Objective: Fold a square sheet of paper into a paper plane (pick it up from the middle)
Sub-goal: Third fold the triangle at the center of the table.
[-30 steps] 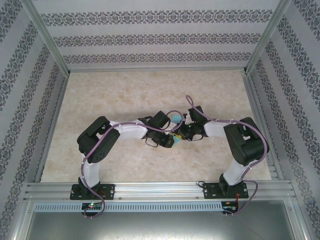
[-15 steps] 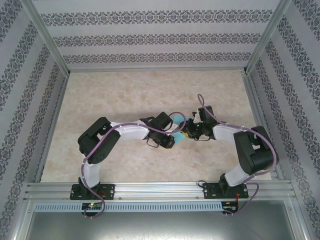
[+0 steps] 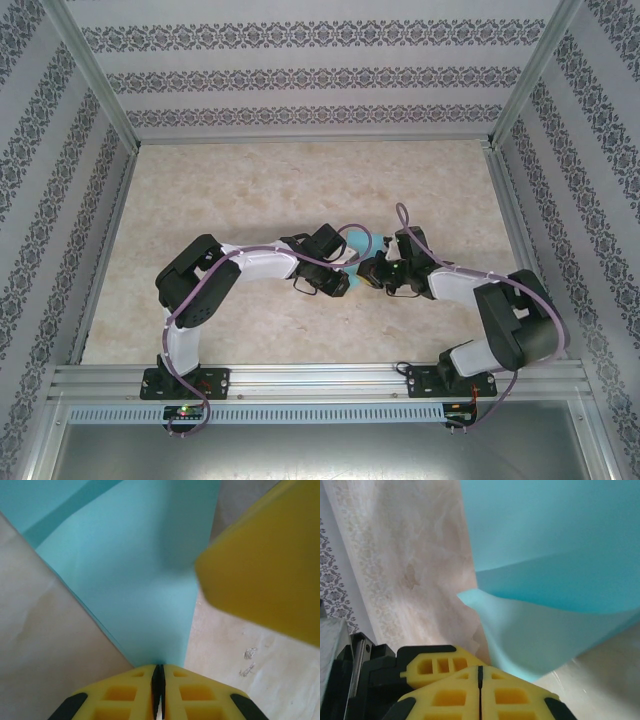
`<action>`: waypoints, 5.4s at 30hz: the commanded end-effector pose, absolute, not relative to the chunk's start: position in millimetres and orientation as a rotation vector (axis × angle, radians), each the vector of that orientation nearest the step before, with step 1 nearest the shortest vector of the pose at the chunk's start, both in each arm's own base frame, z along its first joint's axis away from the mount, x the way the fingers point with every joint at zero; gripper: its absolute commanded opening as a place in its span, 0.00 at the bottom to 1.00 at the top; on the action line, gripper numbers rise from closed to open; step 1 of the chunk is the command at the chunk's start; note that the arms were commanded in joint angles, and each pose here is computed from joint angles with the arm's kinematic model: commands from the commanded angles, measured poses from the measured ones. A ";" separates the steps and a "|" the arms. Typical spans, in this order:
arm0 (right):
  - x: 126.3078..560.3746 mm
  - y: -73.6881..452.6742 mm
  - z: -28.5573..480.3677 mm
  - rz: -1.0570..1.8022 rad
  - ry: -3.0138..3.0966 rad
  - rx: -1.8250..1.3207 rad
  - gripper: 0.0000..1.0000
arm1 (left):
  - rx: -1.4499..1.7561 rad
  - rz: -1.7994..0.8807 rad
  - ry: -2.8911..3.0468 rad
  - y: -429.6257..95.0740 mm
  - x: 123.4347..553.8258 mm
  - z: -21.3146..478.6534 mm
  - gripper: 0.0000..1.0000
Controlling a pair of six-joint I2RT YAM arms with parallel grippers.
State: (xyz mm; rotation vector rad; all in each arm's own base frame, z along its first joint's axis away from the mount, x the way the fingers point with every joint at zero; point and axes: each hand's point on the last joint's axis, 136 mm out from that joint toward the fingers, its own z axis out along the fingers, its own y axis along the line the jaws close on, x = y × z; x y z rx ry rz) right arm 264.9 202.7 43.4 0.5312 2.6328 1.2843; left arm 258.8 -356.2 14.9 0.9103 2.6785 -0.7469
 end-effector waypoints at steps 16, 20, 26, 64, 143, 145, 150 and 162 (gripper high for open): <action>268.9 195.7 4.3 1.144 2.718 0.493 0.00 | 0.986 -0.385 2.935 -296.5 222.9 -53.1 0.15; 273.0 188.2 2.5 1.112 2.719 0.492 0.00 | 0.990 -0.364 2.943 -293.0 221.9 -55.9 0.15; 280.2 176.9 2.6 1.078 2.712 0.500 0.00 | 0.998 -0.344 2.953 -290.3 221.0 -58.5 0.15; 308.4 139.6 67.4 1.121 2.500 0.497 0.01 | 0.987 -0.439 2.946 -306.4 223.6 -47.7 0.15; 262.6 170.9 -15.6 1.010 2.800 0.430 0.00 | 0.531 -0.873 2.755 -360.8 352.3 14.4 0.18; 262.1 169.9 -16.4 1.004 2.804 0.433 0.00 | 0.522 -0.855 2.762 -356.6 354.3 11.9 0.19; 267.3 169.6 -10.3 1.009 2.777 0.442 0.00 | 0.517 -0.819 2.771 -350.2 353.0 11.5 0.20; 263.6 169.9 -11.8 0.990 2.804 0.425 0.00 | 0.430 -0.844 2.688 -363.3 386.9 32.2 0.25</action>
